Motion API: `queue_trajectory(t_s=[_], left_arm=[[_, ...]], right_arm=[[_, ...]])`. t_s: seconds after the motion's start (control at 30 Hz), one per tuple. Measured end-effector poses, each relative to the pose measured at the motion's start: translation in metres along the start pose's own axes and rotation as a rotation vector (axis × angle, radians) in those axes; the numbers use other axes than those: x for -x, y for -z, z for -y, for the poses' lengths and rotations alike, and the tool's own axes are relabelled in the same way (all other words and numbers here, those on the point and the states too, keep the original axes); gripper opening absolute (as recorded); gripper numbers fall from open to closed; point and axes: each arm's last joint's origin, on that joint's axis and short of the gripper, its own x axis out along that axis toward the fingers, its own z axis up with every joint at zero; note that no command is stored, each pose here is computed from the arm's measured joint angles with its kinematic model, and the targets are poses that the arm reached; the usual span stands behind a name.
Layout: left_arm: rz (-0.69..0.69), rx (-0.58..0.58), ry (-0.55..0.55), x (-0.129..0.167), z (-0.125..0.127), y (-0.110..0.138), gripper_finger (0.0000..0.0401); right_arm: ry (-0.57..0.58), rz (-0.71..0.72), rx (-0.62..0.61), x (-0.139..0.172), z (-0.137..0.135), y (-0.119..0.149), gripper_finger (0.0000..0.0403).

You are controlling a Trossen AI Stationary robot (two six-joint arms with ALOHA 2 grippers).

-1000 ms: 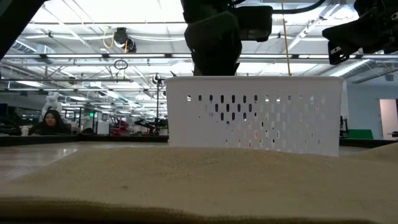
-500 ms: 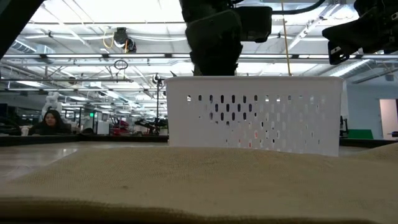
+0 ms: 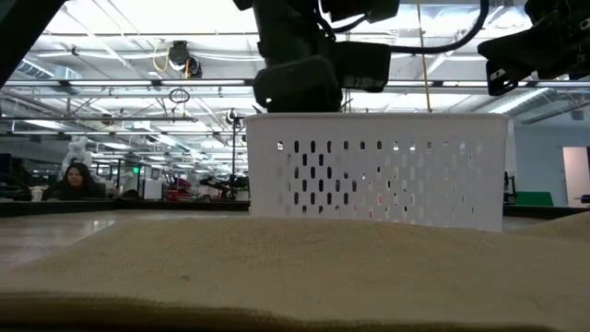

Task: Pick and placing Produce into tupperware
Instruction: Put the purple grapes into the white bin

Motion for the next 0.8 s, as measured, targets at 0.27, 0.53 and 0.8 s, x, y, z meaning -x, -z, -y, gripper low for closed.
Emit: queue_trajectory(t_s=[0.27,0.53,0.8], left_arm=[[0.016,0.008,0.022,-0.008,-0.002,0.002,0.0212],[0.02,0.012,0.067,-0.012,-0.005,0.003,0.0212],[0.043,0.0,0.071,-0.012,-0.005,0.001,0.0212]], right_arm=[[0.0,0.0,0.0,0.0,0.0,0.0,0.0],[0.0,-0.004,0.0,0.0,0.0,0.0,0.0],[0.0,-0.004,0.0,0.0,0.0,0.0,0.0]])
